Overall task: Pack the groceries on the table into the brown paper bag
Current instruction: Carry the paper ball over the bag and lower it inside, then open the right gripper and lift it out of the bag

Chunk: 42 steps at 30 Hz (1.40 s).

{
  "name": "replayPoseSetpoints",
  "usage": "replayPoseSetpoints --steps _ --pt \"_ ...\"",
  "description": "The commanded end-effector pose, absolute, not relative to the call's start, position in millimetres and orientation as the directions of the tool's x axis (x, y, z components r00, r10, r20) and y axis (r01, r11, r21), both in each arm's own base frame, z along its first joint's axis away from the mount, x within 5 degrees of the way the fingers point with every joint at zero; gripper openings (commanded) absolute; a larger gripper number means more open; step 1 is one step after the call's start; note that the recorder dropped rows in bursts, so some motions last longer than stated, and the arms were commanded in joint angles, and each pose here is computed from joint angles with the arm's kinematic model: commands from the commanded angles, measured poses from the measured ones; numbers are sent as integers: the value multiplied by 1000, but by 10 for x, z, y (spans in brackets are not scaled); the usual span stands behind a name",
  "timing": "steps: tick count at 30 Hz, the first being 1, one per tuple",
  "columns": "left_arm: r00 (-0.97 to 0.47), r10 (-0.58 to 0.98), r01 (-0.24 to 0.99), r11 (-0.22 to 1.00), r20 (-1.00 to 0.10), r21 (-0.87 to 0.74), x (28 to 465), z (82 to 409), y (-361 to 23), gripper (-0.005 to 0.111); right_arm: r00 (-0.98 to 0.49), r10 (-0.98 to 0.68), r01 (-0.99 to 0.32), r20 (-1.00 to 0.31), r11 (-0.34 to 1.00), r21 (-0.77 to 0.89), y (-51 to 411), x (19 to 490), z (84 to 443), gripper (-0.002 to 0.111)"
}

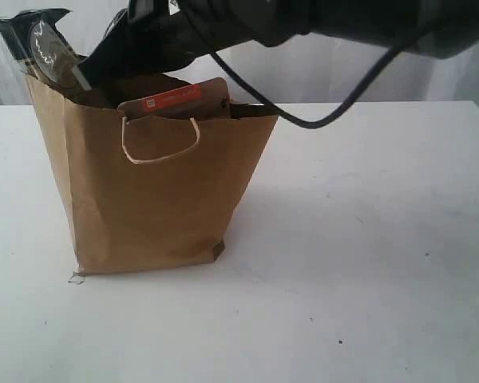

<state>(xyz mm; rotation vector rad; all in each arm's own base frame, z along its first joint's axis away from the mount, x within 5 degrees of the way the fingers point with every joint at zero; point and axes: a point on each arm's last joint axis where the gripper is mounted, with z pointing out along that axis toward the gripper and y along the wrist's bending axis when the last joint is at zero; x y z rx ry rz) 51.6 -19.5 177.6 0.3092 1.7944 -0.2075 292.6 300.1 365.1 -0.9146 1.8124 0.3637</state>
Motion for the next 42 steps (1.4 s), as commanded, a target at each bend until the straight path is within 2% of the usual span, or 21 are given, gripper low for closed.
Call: replayPoseSetpoints --steps 1,6,7,14,16,20,25,32,34,36,42 --pt "-227 88 312 950 -970 13 514 1764 -194 0 -181 -419 -729 -890 665 -164 3139 3073 3601 0" --pt "-227 88 312 950 -970 13 514 1764 -194 0 -244 -400 -733 -883 672 -102 3208 3112 3551 0" --pt "-227 88 312 950 -970 13 514 1764 -194 0 -254 -407 -734 -877 672 -99 3204 3108 3540 3" --pt "-227 88 312 950 -970 13 514 1764 -194 0 -288 -416 -737 -862 671 -78 3191 3084 3526 45" --pt "-227 88 312 950 -970 13 514 1764 -194 0 -278 -406 -736 -870 672 -79 3156 3050 3607 49" --pt "-227 88 312 950 -970 13 514 1764 -194 0 -253 -390 -733 -885 674 -88 3069 2972 3769 47" --pt "-227 88 312 950 -970 13 514 1764 -194 0 -204 -336 -723 -920 685 -90 2785 2752 3980 33" --pt "-227 88 312 950 -970 13 514 1764 -194 0 -110 -176 -711 -978 701 -46 2097 2069 4174 23" --pt "-227 88 312 950 -970 13 514 1764 -194 0 -74 -140 -711 -987 702 -46 1863 1838 4202 14" --pt "-227 88 312 950 -970 13 514 1764 -194 0 -36 -97 -711 -995 702 -43 1594 1572 4176 0" --pt "-227 88 312 950 -970 13 514 1764 -194 0 12 -45 -708 -999 705 -40 1136 1124 4077 0"
